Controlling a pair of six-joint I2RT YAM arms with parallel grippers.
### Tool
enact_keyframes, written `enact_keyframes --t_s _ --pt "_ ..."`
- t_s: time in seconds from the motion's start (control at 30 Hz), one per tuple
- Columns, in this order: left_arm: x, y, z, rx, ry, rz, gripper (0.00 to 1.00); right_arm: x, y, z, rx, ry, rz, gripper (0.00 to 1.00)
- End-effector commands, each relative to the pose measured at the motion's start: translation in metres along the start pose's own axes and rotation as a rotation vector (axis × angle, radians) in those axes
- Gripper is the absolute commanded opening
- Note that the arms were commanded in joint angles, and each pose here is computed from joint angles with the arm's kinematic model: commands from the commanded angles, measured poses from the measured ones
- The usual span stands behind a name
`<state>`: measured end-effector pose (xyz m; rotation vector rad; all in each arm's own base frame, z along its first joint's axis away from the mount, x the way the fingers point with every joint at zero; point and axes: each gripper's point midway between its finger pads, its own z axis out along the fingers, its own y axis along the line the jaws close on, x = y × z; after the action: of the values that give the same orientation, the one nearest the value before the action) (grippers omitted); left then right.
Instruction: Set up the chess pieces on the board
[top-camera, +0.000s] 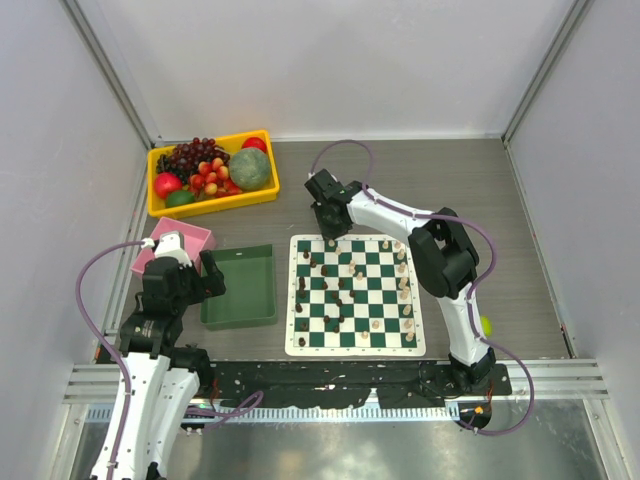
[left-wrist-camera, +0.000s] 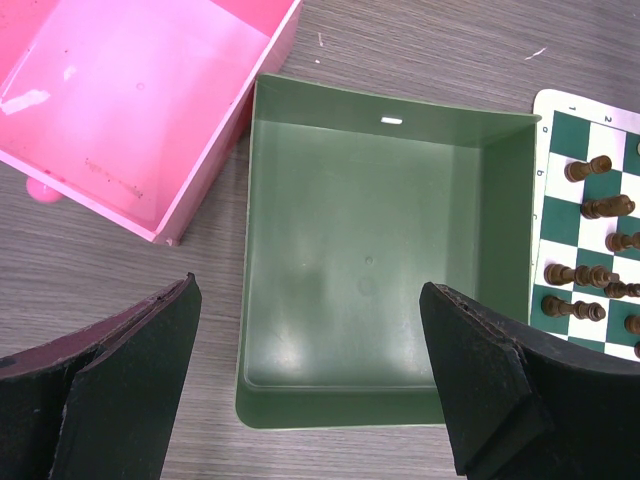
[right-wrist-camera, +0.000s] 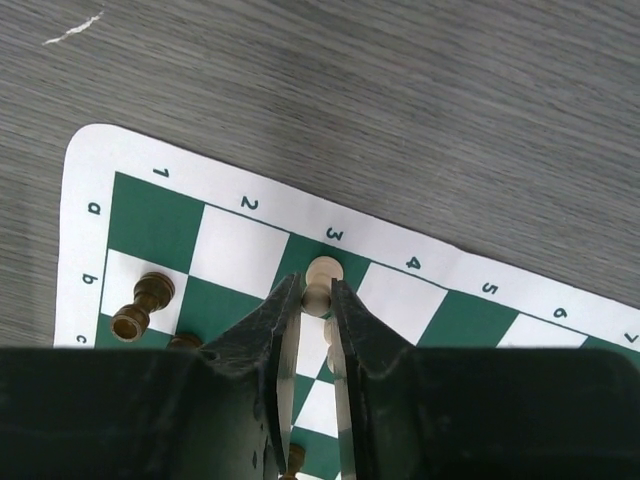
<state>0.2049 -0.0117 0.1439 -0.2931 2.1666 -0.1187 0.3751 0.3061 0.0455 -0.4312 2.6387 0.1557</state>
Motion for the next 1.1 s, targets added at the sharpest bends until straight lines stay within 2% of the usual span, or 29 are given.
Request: enact_keyframes --t_s 0.0,0.07,0.13,0.3,0.4,0.47,0.73,0.93,1.07 --pt "-0.018 -0.007 -0.005 0.03 -0.052 -0.004 0.99 -0.013 0.001 -0.007 0.005 -0.034 -0.052 0.27" --pt "-0.018 -0.007 -0.005 0.029 -0.052 -0.005 0.99 -0.012 0.003 -0.006 0.002 -0.032 -0.013 0.27" --pt "-0.018 -0.007 -0.006 0.03 -0.053 -0.005 0.99 -0.01 0.003 -0.005 0.003 -0.026 -0.013 0.2" --pt "-0.017 -0.007 -0.005 0.029 -0.05 -0.005 0.99 -0.008 0.003 -0.003 0.002 -0.017 -0.016 0.19" --pt "-0.018 -0.007 -0.005 0.028 -0.049 -0.004 0.99 -0.007 0.002 -0.003 0.006 -0.017 -0.018 0.24" --pt "-0.017 -0.007 -0.005 0.028 -0.047 -0.003 0.99 -0.008 0.002 -0.003 0.005 -0.02 -0.014 0.31" --pt "-0.018 -0.007 -0.005 0.03 -0.05 -0.005 0.99 -0.007 0.001 -0.001 0.007 -0.012 -0.014 0.32" --pt "-0.017 -0.007 -0.005 0.028 -0.049 -0.003 0.99 -0.007 0.0 -0.003 0.016 -0.019 -0.018 0.2" --pt "-0.017 -0.007 -0.005 0.028 -0.049 -0.005 0.99 -0.015 -0.001 -0.019 0.011 -0.049 -0.015 0.16"
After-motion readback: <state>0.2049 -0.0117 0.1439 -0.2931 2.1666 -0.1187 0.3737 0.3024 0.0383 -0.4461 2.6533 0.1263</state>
